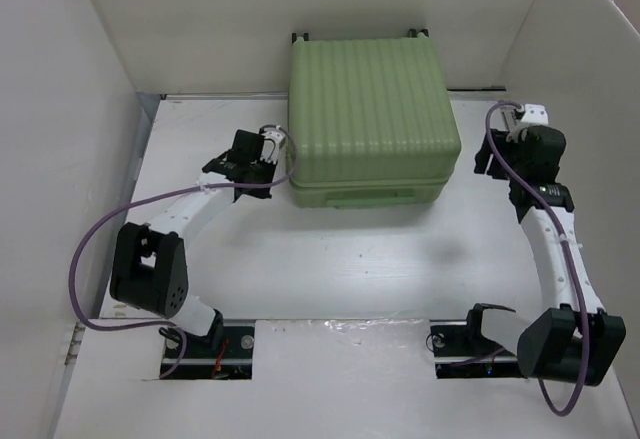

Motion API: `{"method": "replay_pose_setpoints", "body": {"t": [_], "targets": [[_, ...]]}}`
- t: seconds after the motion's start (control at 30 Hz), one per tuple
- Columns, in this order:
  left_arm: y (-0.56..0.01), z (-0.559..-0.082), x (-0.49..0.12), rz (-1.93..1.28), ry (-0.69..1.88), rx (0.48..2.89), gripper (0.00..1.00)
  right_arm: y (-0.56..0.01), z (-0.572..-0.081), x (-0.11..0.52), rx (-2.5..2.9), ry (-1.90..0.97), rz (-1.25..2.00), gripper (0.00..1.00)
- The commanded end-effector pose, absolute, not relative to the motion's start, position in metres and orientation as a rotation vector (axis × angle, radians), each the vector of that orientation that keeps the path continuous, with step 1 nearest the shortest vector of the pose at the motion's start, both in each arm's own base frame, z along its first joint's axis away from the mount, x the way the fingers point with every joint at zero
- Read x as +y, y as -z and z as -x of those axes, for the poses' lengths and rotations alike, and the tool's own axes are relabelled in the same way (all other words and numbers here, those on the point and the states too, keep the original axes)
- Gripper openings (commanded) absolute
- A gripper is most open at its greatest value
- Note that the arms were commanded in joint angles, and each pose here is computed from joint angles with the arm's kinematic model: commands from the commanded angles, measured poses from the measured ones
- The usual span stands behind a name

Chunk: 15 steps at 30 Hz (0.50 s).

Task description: Pack the luggage

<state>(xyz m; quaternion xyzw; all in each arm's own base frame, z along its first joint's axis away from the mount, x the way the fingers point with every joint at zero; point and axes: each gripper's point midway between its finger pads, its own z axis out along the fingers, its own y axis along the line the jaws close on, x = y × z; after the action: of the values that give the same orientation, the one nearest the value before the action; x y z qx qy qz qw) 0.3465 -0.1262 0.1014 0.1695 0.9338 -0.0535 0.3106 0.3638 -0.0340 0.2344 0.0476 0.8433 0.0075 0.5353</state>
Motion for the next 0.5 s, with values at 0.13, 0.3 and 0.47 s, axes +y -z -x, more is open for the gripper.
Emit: {"method": "replay_pose_setpoints", "body": {"t": [0.13, 0.3, 0.47], "targets": [[-0.172, -0.370, -0.068, -0.238, 0.112, 2.290, 0.01, -0.277, -0.323, -0.075, 1.907, 0.158, -0.310, 0.76], [-0.209, -0.368, -0.048, -0.162, 0.062, 2.194, 0.07, -0.276, -0.308, -0.087, 1.916, 0.216, -0.374, 0.80], [-0.222, -0.363, -0.017, -0.053, 0.007, 2.149, 0.14, -0.293, -0.294, -0.088, 1.852, 0.219, -0.415, 0.85]]}}
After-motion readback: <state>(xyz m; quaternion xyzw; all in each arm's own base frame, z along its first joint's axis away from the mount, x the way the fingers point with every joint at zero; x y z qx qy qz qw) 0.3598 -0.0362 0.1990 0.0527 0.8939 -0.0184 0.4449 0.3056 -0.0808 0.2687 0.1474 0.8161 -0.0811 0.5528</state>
